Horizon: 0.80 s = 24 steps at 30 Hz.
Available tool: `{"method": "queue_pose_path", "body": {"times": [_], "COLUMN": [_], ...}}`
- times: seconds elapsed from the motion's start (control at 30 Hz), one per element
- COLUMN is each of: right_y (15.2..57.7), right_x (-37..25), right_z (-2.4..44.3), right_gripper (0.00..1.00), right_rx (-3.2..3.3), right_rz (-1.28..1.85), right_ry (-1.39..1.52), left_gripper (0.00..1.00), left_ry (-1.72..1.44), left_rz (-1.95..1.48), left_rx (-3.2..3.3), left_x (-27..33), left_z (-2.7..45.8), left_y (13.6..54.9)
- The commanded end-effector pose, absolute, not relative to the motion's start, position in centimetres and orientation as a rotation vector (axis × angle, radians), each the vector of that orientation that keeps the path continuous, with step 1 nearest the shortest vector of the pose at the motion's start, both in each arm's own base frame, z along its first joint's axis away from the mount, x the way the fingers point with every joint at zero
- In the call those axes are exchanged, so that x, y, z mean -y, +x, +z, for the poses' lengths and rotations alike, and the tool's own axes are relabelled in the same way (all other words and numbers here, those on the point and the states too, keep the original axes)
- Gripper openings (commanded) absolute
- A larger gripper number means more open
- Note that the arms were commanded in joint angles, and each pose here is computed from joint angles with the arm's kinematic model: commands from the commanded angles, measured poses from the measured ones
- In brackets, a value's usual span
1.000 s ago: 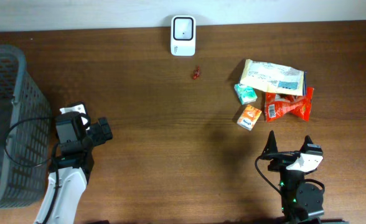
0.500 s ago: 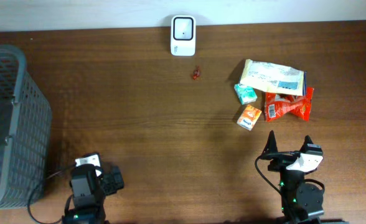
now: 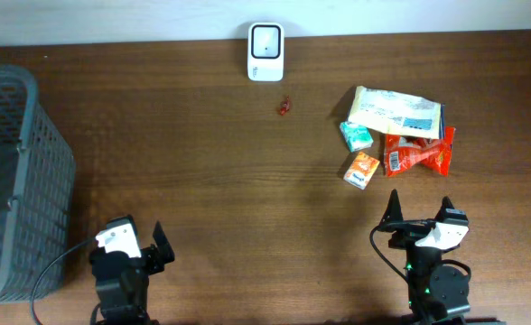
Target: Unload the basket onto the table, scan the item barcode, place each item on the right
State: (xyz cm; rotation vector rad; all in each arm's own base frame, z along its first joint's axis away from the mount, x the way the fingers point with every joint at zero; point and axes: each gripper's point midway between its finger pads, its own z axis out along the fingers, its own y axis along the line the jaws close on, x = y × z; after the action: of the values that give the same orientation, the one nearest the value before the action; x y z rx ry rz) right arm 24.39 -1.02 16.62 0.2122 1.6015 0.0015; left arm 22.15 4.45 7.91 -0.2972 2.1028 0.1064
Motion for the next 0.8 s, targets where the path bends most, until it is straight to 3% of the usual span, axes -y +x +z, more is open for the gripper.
{"method": "queue_pose_path", "body": {"times": [0.0, 0.47, 0.77], "right_y": [24.4, 24.4, 24.4], "right_x": [1.1, 1.1, 1.1], "right_z": [16.4, 16.4, 16.4], "right_gripper": [0.99, 0.99, 0.99], "right_rx": [-1.602, -1.602, -1.602], "right_rz": [-0.005, -0.006, -0.006], "right_ry": [0.209, 0.209, 0.209], "left_gripper": [0.99, 0.99, 0.99], "left_ry": [-0.278, -0.087, -0.077], "left_rz": [0.095, -0.055, -0.068], "left_rx": [-2.002, -1.692, -1.640], "left_x": [-4.3, 0.2, 0.4], "left_z": [9.9, 15.7, 15.8], "left_y": [22.4, 24.2, 24.6]}}
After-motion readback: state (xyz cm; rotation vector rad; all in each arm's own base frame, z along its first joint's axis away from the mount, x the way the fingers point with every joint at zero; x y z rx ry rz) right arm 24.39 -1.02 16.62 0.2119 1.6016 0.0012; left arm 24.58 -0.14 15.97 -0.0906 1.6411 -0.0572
